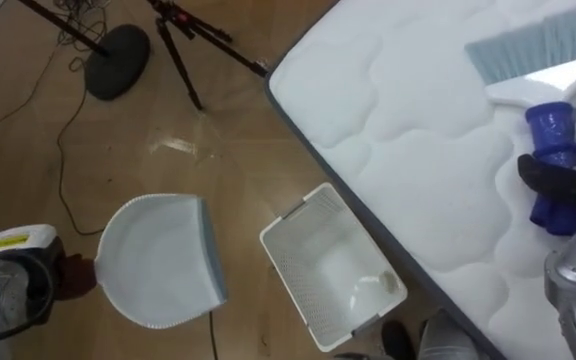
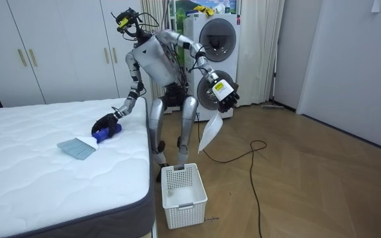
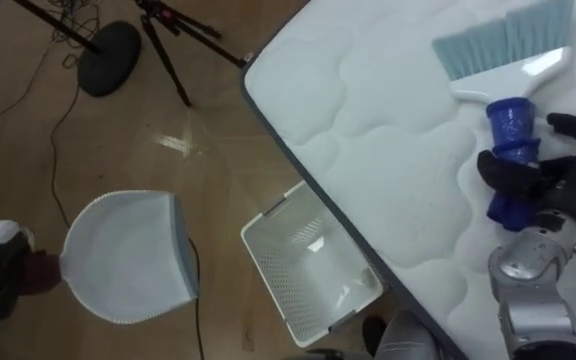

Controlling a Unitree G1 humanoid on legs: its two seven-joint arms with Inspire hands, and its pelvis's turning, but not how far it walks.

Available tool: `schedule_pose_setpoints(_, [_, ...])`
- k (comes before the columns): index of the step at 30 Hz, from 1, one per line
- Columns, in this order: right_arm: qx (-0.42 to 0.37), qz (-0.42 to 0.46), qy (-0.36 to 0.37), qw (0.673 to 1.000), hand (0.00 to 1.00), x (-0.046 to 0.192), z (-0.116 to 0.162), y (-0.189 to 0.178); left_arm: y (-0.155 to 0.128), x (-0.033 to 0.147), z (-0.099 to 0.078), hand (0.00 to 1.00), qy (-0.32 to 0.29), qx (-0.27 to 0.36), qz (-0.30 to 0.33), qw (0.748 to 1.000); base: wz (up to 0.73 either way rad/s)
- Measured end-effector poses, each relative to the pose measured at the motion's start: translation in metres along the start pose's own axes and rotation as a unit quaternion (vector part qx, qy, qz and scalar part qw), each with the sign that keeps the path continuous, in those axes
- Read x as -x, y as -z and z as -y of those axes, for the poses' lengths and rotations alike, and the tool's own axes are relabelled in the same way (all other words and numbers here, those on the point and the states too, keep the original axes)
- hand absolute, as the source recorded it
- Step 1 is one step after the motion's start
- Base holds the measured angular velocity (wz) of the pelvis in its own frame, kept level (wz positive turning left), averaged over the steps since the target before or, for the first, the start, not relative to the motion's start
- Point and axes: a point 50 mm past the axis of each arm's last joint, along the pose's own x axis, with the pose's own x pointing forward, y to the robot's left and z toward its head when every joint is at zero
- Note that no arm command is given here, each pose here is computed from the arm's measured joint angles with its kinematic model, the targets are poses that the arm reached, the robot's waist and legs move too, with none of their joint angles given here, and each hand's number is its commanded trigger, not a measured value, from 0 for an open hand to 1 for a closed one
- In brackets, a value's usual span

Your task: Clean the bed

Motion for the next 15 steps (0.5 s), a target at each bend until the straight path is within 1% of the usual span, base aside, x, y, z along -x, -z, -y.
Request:
schedule_pose_setpoints(3, [0.005, -0.006, -0.003, 1.000, 0.00, 0.004, 0.002, 0.007, -0.004, 0.001, 0.006, 1.00, 0.003, 0.003, 0.010, 1.000, 0.00])
schedule_pose_setpoints(6, [0.012, -0.018, -0.009, 1.000, 0.00, 0.010, 0.003, 0.016, -0.012, 0.002, 0.011, 1.00, 0.011, 0.031, 0.032, 0.999, 0.09])
schedule_pose_setpoints(9, [0.012, -0.044, -0.013, 0.999, 0.00, 0.016, 0.006, 0.028, -0.033, 0.008, 0.010, 1.00, 0.005, 0.075, 0.085, 0.994, 0.05])
schedule_pose_setpoints(13, [0.007, -0.104, -0.029, 0.994, 0.00, 0.033, 0.014, 0.055, -0.053, 0.018, 0.016, 1.00, 0.001, 0.094, 0.129, 0.987, -0.19])
schedule_pose_setpoints(15, [-0.002, -0.146, -0.035, 0.989, 0.00, 0.044, 0.018, 0.070, -0.061, 0.024, 0.026, 1.00, 0.012, 0.134, 0.153, 0.979, -0.47])
